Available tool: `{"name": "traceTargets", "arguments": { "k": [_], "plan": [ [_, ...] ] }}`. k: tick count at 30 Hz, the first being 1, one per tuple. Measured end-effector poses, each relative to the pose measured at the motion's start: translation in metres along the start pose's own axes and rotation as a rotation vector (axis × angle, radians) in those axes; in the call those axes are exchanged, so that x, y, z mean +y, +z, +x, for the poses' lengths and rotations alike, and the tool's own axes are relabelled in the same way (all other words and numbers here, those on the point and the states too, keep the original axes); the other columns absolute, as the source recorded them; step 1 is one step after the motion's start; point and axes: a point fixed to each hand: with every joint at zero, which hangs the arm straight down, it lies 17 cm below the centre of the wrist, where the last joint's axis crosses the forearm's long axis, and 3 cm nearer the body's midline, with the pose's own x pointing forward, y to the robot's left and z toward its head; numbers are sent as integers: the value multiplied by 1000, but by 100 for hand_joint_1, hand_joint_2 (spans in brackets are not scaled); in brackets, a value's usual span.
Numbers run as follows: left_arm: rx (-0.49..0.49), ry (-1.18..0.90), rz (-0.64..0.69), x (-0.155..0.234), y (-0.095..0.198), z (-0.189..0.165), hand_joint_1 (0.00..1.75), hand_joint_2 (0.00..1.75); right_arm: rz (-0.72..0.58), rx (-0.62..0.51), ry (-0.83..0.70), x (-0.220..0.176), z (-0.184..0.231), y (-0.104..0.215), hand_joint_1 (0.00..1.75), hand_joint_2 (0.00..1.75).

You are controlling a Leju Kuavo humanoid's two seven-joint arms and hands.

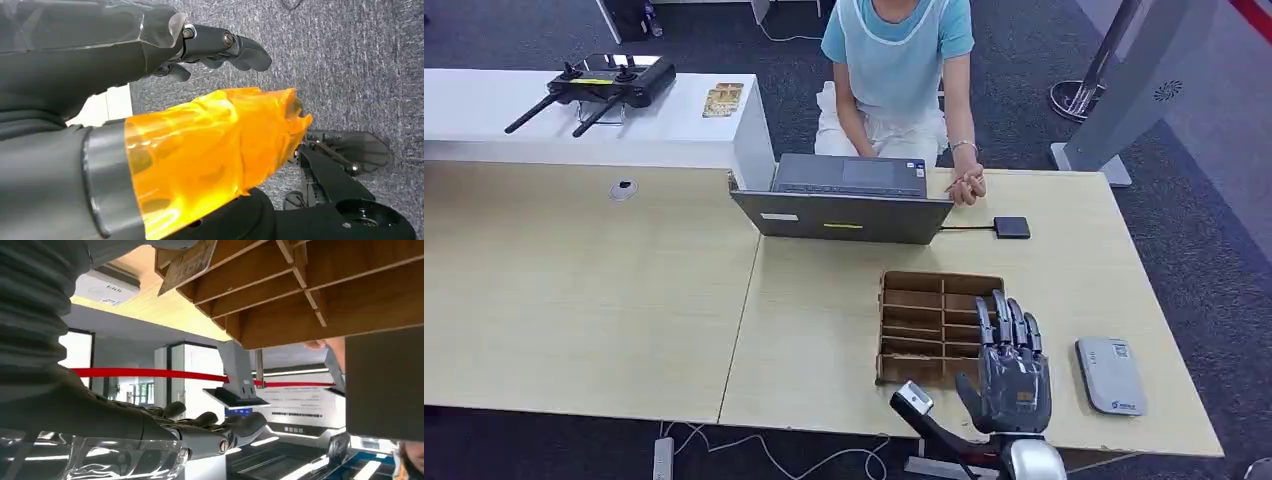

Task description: Pass the card to the sensor for recognition and then transmit it.

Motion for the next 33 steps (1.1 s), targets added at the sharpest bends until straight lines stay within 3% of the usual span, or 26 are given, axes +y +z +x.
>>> {"name": "traceTargets", "arguments": {
  "k": [19, 33],
  "plan": [
    [-5, 33, -8, -6, 1, 2, 0, 0, 126, 121, 8, 22, -36, 1, 0, 175],
    [1, 52, -13, -11, 2, 2, 0, 0, 176, 119, -10, 31, -33, 1, 10, 175]
  ]
}}
